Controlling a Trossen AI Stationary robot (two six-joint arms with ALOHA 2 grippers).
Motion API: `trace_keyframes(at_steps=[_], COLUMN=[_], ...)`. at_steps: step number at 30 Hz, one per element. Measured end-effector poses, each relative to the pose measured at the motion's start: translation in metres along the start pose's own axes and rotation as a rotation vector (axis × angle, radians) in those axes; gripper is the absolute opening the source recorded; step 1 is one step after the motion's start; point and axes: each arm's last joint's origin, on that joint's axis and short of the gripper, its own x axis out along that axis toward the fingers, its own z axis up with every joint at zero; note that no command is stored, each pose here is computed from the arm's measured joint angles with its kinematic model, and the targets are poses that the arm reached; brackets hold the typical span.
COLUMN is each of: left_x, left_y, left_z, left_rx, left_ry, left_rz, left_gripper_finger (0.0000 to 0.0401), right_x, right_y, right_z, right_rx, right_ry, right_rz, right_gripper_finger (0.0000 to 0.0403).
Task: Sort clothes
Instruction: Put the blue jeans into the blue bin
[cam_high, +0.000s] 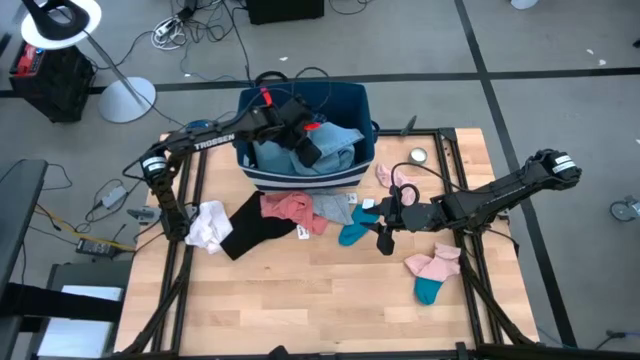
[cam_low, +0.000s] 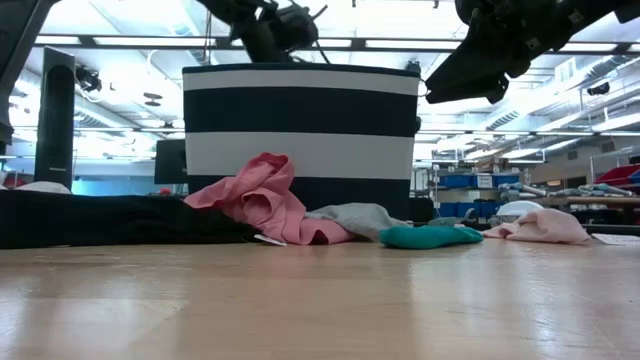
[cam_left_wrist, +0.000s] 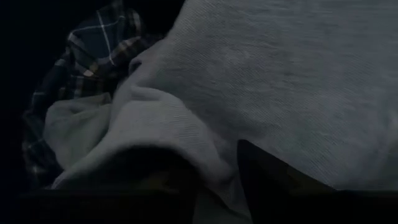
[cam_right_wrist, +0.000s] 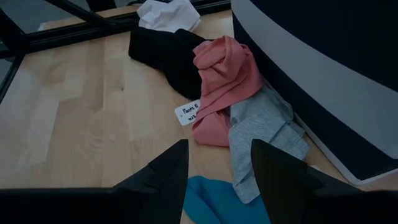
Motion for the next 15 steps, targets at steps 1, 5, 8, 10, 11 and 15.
trace_keyframes(at_steps=[1,5,8,10,11,15], left_x=[-0.003,-0.014,-0.03,-0.042,-0.048,-0.074], left_y=[-0.002,-0.02,-0.035,-0.039,-0.04,-0.039], left_z=[0.001,0.0,-0.001,-0.002,-0.002,-0.003], left_rx=[0.01,0.105,0.189,0.195,0.197,0.172], left_ry=[0.003,-0.013,-0.069,-0.106,-0.123,-0.181], left_rz=[-0.002,-0.04,-0.041,0.001,0.014,0.015], left_gripper_finger=[0.0117,0.0117,0.0117,0.0117,0.0117,0.0117], right_x=[0.0,0.0,0.0,0.0,0.0,0.0], right_y=[0.0,0.0,0.0,0.0,0.0,0.0], right_z=[0.0,0.0,0.0,-0.001,-0.001,-0.001], right_rx=[0.0,0.0,0.0,0.001,0.003,0.004], right_ry=[0.0,0.001,0.002,0.005,0.009,0.014], right_rz=[0.0,0.0,-0.001,-0.001,-0.003,-0.005], right_gripper_finger=[0.0175,0.0175,0.0175,0.0175,0.0175,0.0175])
